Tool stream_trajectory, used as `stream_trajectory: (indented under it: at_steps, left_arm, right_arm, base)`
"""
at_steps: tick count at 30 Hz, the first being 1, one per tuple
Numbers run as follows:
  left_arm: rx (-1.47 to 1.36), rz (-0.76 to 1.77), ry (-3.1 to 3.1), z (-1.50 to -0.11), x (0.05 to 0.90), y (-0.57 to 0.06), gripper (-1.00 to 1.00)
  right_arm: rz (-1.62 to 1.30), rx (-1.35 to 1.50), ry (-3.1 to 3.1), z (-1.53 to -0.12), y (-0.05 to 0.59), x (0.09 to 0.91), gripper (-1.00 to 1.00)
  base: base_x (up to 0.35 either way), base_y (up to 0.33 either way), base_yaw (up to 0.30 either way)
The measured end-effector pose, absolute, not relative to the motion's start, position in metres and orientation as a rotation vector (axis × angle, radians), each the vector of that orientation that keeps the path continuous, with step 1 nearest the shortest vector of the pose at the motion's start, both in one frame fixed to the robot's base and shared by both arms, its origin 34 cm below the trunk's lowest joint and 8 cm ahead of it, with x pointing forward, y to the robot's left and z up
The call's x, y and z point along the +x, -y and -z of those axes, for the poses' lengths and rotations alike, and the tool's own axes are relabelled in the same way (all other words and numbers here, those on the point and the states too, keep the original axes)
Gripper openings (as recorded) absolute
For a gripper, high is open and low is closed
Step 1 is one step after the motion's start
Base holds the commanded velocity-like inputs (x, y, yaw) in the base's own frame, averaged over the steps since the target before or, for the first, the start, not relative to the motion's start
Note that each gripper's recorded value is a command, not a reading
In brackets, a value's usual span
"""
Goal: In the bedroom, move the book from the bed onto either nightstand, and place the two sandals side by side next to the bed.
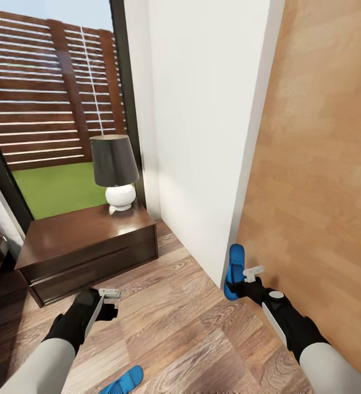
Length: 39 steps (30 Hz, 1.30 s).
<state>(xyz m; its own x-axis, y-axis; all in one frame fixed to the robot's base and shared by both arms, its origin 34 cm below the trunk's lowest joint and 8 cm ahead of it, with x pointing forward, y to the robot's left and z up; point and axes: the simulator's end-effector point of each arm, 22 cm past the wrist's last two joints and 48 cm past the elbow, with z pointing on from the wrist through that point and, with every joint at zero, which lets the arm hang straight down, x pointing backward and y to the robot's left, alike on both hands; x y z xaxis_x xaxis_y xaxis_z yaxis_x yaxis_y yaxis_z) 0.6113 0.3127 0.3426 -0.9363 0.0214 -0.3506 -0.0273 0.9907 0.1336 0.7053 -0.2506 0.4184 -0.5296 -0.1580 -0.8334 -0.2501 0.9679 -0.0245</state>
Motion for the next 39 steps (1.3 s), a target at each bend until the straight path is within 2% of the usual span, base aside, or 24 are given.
stream_trajectory:
  at_steps: [7,8,10,11,15,22,31,39]
  left_arm:
    - [0.054,-0.206,-2.845,-0.316,0.594,-0.323,1.00]
    - [0.208,-0.043,-2.877,-0.305,0.586,-0.283,1.00]
    - [0.869,-0.248,-2.797,-0.286,0.567,-0.233,1.00]
    - [0.963,-0.270,-2.773,-0.280,0.562,-0.227,1.00]
    - [1.056,-0.085,-2.752,-0.258,0.546,-0.203,1.00]
    - [1.265,-0.047,-2.734,-0.236,0.520,-0.187,1.00]
    - [1.275,-0.100,-2.799,-0.216,0.508,-0.233,1.00]
    - [1.279,-0.046,-2.826,-0.195,0.494,-0.254,1.00]
  right_arm:
    - [-0.119,-0.294,-2.162,-0.401,0.250,0.703,-1.00]
    - [-0.119,-0.295,-2.157,-0.400,0.250,0.704,-1.00]
    - [-0.120,-0.299,-2.140,-0.399,0.249,0.706,-1.00]
    - [-0.121,-0.300,-2.140,-0.397,0.248,0.706,-1.00]
    - [-0.125,-0.316,-2.140,-0.388,0.245,0.705,-1.00]
    - [-0.135,-0.335,-2.168,-0.368,0.239,0.700,-1.00]
    - [-0.143,-0.338,-2.205,-0.344,0.238,0.694,-1.00]
    - [-0.149,-0.339,-2.236,-0.324,0.238,0.689,-1.00]
  base:
    - [0.000,0.000,0.000]
    - [0.000,0.000,0.000]
    - [0.000,0.000,0.000]
    - [0.000,0.000,0.000]
    - [0.000,0.000,0.000]
    - [0.000,0.000,0.000]
    - [0.000,0.000,0.000]
    - [0.000,0.000,0.000]
